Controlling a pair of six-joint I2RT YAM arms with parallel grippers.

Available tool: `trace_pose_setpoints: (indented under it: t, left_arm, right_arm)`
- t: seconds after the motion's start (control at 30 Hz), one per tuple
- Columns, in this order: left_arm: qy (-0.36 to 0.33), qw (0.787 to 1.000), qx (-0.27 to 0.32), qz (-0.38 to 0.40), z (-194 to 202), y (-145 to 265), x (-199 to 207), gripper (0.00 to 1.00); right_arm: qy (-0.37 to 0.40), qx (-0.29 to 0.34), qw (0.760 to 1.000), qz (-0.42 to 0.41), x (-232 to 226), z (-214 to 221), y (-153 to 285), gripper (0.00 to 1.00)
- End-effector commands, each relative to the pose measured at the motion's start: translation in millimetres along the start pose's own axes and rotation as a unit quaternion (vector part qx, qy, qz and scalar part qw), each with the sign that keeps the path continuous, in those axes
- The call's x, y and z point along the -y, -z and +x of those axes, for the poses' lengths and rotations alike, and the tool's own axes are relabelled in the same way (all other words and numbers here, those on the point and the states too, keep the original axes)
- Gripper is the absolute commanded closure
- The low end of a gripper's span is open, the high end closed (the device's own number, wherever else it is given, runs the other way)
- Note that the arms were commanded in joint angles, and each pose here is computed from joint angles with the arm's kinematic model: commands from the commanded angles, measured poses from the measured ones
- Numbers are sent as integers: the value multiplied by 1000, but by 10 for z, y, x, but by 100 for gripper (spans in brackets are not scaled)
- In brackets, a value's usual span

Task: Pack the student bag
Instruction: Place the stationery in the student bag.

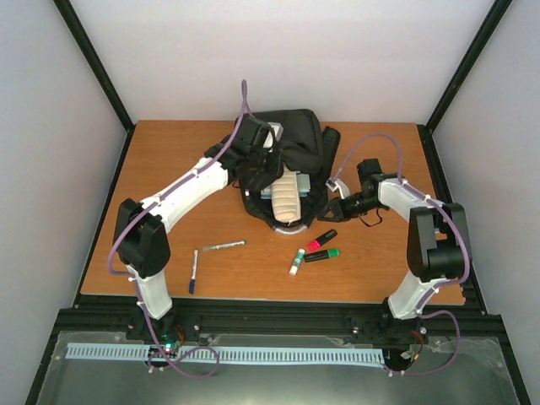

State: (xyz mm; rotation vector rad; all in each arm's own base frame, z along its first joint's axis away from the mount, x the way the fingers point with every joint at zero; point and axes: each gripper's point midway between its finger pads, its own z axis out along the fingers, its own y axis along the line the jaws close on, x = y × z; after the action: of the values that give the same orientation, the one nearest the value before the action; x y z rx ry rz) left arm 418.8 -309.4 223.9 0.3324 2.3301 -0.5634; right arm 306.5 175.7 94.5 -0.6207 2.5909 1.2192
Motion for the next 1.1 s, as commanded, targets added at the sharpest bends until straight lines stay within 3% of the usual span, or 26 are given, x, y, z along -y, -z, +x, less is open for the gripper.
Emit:
trace_pose_setpoints:
  t: [0.0, 0.13, 0.27, 0.43, 0.6, 0.77, 1.07]
  left_arm:
    - [20, 996, 81, 25, -490, 295, 52, 99]
    - [23, 996, 80, 31, -492, 298, 64, 99]
    - [25, 996, 76, 39, -491, 301, 80, 99]
    - [31, 996, 77, 43, -506, 312, 64, 99]
    - [30, 996, 78, 43, -514, 325, 59, 99]
    - [27, 995, 84, 43, -544, 382, 63, 99]
    - [35, 994, 80, 58, -551, 387, 73, 99]
  right_arm:
    - [86, 0, 996, 20, -134, 54, 32, 92]
    - [215, -4, 973, 86, -287, 47, -45, 94]
    - [361, -6, 918, 164, -449, 3, -158, 94]
    - [466, -17, 858, 214, -605, -74, -348, 94]
    - [527, -53, 816, 233, -604, -54, -632, 95]
    - [551, -82, 791, 252, -470, -38, -830, 95]
    - [580, -25, 735, 350, -338, -639, -836, 97]
